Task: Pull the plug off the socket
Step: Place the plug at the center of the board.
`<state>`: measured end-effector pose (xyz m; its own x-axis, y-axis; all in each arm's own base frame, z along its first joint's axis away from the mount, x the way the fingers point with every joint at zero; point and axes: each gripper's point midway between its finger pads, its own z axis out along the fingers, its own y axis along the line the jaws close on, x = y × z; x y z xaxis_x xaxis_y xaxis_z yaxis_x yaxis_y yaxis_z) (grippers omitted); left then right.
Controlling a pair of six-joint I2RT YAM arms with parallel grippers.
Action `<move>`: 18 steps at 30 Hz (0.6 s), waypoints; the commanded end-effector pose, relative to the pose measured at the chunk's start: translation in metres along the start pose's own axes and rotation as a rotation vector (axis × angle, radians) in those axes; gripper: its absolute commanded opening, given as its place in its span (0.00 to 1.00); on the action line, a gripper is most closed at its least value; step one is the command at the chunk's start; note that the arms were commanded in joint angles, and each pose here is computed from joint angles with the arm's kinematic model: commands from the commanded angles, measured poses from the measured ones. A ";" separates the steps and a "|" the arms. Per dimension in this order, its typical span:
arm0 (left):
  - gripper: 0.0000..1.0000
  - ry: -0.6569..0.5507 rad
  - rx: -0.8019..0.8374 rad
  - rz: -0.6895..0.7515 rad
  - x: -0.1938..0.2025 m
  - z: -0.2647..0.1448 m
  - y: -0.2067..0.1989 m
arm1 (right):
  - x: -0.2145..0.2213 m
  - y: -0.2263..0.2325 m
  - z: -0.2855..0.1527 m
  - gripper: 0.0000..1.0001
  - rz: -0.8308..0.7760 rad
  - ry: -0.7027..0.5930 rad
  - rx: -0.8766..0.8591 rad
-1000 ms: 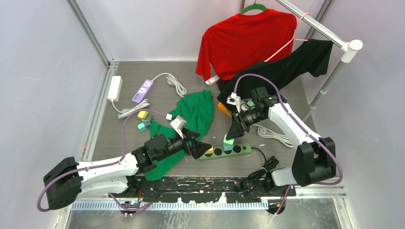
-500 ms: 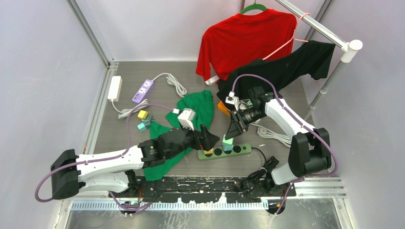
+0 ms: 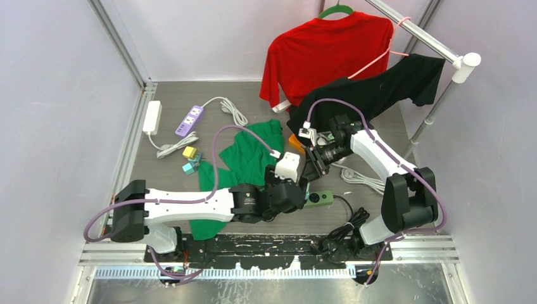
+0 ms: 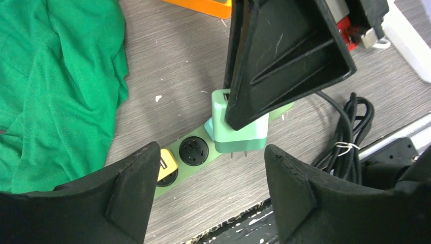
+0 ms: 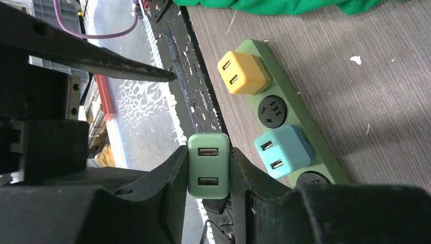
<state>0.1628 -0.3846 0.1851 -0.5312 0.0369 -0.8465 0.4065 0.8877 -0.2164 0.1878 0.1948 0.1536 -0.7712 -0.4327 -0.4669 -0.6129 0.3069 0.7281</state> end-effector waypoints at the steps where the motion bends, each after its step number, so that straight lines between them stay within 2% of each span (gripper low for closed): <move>1: 0.72 -0.062 -0.050 0.021 -0.014 0.006 -0.003 | -0.013 0.009 -0.005 0.05 -0.012 -0.031 -0.024; 5: 0.71 -0.069 -0.075 0.032 -0.018 0.017 -0.008 | -0.013 0.009 -0.005 0.05 -0.011 -0.030 -0.022; 12: 0.71 -0.032 -0.021 0.001 -0.014 0.032 -0.027 | -0.013 0.009 -0.005 0.05 -0.014 -0.027 -0.017; 14: 0.67 -0.016 -0.021 -0.006 -0.009 0.037 -0.027 | -0.013 0.010 -0.006 0.05 -0.015 -0.029 -0.017; 18: 0.52 0.031 -0.017 -0.031 0.000 0.047 -0.023 | -0.013 0.010 -0.006 0.06 -0.014 -0.028 -0.019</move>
<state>0.1793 -0.4149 0.1585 -0.5471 0.0900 -0.8322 0.3935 0.9051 -0.1609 0.1886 0.1945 0.1543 -0.7704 -0.4332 -0.4677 -0.6146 0.3096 0.7256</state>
